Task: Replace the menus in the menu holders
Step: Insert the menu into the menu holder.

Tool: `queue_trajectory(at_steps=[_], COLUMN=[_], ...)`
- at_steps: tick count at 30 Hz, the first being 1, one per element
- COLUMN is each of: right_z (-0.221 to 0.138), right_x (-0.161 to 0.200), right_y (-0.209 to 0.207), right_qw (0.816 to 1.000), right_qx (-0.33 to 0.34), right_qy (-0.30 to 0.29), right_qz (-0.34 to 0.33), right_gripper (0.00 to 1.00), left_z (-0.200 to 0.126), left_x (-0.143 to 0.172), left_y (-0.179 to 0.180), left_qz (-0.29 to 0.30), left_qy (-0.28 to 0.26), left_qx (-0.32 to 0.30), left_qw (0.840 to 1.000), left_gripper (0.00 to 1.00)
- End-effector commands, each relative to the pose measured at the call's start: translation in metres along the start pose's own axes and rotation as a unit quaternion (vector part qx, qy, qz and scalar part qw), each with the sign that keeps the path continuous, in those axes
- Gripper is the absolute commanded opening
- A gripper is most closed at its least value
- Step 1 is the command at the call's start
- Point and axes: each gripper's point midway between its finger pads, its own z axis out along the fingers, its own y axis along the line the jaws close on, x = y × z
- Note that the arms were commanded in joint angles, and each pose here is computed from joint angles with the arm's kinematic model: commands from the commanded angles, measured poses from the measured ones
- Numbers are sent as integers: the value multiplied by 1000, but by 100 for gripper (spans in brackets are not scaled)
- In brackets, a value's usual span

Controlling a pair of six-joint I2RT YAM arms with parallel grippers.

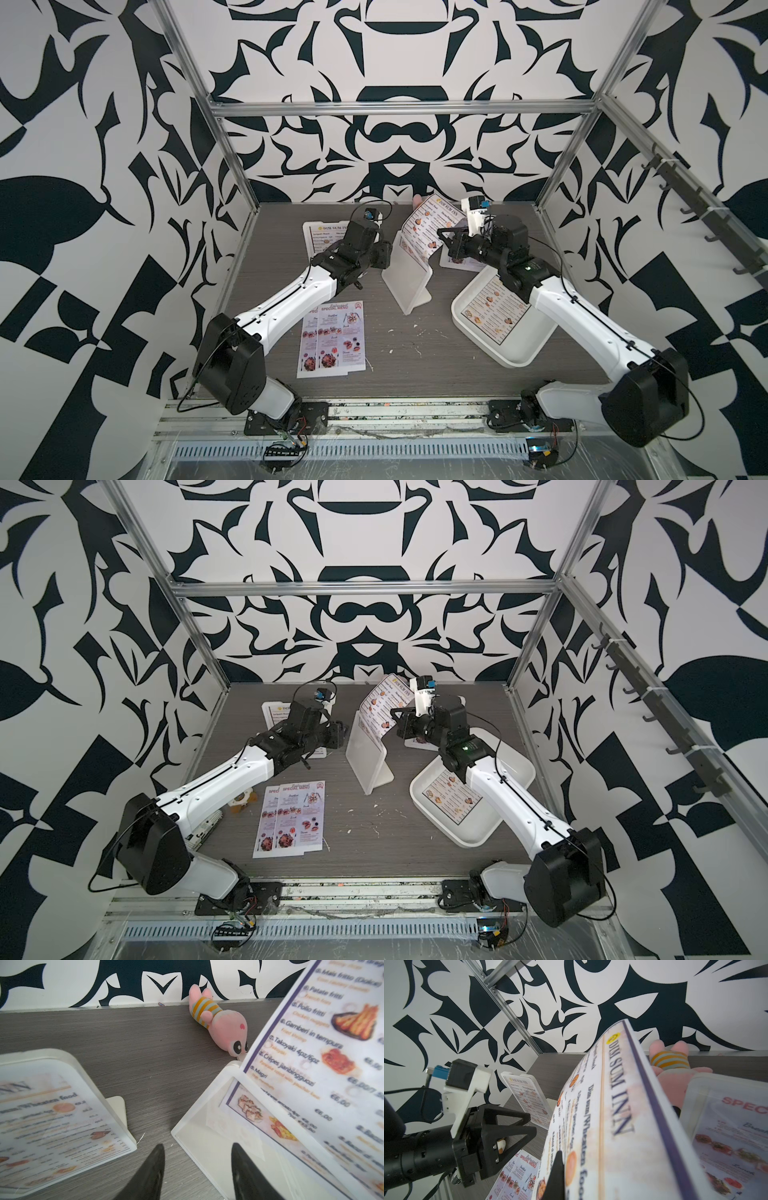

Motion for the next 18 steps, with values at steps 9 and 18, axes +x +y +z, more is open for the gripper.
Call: queue_trajectory(at_steps=[9,18], right_z=[-6,-8], right_x=[-22,-7], right_y=[5,21], right_qw=[998,997], right_qx=[-7,-54], right_qy=[-44,-23], right_qz=[-49,-53], right_gripper=[0,0], left_z=[-3,-3], left_x=[-13,-15], left_y=[-3,-2], left_qz=[4,5], left_qy=[-9,-10], left_qx=[0,-5], left_qw=[1000,1000], left_gripper=[54,54])
